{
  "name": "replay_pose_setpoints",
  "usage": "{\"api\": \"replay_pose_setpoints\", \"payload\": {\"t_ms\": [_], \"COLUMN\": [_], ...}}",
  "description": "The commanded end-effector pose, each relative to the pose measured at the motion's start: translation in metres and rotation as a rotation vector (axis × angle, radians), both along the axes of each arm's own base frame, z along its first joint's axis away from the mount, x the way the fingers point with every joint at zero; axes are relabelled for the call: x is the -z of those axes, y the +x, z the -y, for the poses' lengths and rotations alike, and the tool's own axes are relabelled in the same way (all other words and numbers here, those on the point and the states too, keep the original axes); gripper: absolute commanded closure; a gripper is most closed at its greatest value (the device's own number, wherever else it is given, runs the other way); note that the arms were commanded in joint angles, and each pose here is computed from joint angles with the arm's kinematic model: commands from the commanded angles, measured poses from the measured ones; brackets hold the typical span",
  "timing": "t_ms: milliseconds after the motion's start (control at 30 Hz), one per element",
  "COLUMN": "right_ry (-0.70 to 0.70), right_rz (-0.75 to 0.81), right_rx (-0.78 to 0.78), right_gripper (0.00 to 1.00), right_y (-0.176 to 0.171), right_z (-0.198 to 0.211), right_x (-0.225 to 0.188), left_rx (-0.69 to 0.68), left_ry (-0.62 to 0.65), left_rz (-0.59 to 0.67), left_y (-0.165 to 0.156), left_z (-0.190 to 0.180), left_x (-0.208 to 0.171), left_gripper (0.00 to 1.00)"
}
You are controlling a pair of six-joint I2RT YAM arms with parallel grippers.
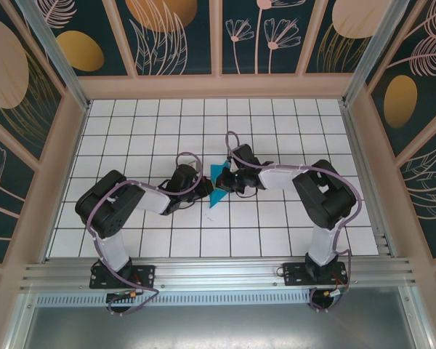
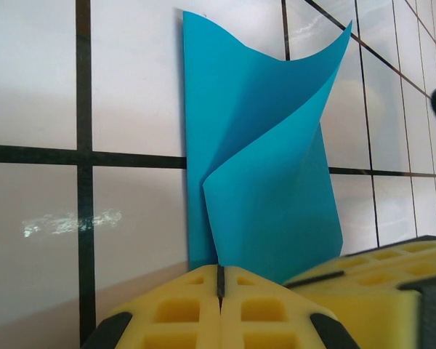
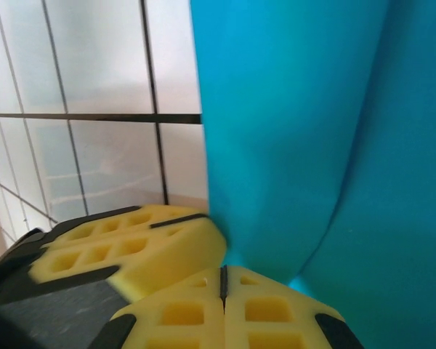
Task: Fold a paper plane with a square sheet of paper (pick it up from the middle)
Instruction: Fourth fold the wing at the center of the table.
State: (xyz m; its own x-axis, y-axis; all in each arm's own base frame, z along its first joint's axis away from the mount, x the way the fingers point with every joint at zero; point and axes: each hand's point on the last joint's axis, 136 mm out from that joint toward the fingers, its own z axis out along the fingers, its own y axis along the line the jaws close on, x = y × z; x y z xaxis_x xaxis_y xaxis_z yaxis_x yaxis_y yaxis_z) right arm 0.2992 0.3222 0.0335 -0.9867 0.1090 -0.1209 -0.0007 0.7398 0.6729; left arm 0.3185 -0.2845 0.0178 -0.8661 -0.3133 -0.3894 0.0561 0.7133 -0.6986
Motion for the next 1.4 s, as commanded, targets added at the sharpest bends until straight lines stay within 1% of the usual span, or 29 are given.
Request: {"api": "replay_pose_setpoints", "payload": {"t_ms": [0,200,300,467,533,800,967,1200,1267,1367], "right_ry": [-0.040,-0.074,-0.054,0.016,0.028,0.051,-0.001,-0.030,-0.028,0.007], "right_rz": [-0.037,-0.055,-0.033,0.023,0.026,-0.008,-0.038,-0.070,-0.060,-0.028], "right_rx": [0.021,0.024,0.016,-0.009,-0.003,-0.009,-0.001,0.005,0.010,0.000], "right_gripper": [0.97,0.97,0.97,0.96,0.96,0.95,0.96,0.96,0.96,0.96], "right_y": [-0.007,-0.014,-0.013,-0.015,-0.019,-0.028,-0.032,-0.042,-0.042,-0.039], "right_z": [0.007,0.015,0.012,0.000,-0.001,-0.013,-0.006,0.003,0.003,-0.003], "right_x": [0.020,0.032,0.022,-0.011,-0.015,-0.003,0.019,0.037,0.034,0.017], "left_rx": [0.026,0.037,0.034,0.032,0.029,0.038,0.038,0.031,0.031,0.031], "left_ry": [0.093,0.081,0.084,0.083,0.086,0.091,0.092,0.091,0.095,0.102], "left_rz": [-0.107,-0.120,-0.127,-0.125,-0.122,-0.121,-0.121,-0.121,-0.122,-0.123], "left_y": [-0.023,-0.026,-0.029,-0.030,-0.029,-0.029,-0.029,-0.029,-0.029,-0.030], "left_z": [-0.016,-0.014,-0.016,-0.017,-0.018,-0.017,-0.017,-0.017,-0.018,-0.020], "left_x": [0.039,0.041,0.044,0.044,0.044,0.045,0.044,0.044,0.046,0.047], "left_gripper": [0.98,1.00,1.00,1.00,1.00,1.00,1.00,1.00,1.00,1.00]}}
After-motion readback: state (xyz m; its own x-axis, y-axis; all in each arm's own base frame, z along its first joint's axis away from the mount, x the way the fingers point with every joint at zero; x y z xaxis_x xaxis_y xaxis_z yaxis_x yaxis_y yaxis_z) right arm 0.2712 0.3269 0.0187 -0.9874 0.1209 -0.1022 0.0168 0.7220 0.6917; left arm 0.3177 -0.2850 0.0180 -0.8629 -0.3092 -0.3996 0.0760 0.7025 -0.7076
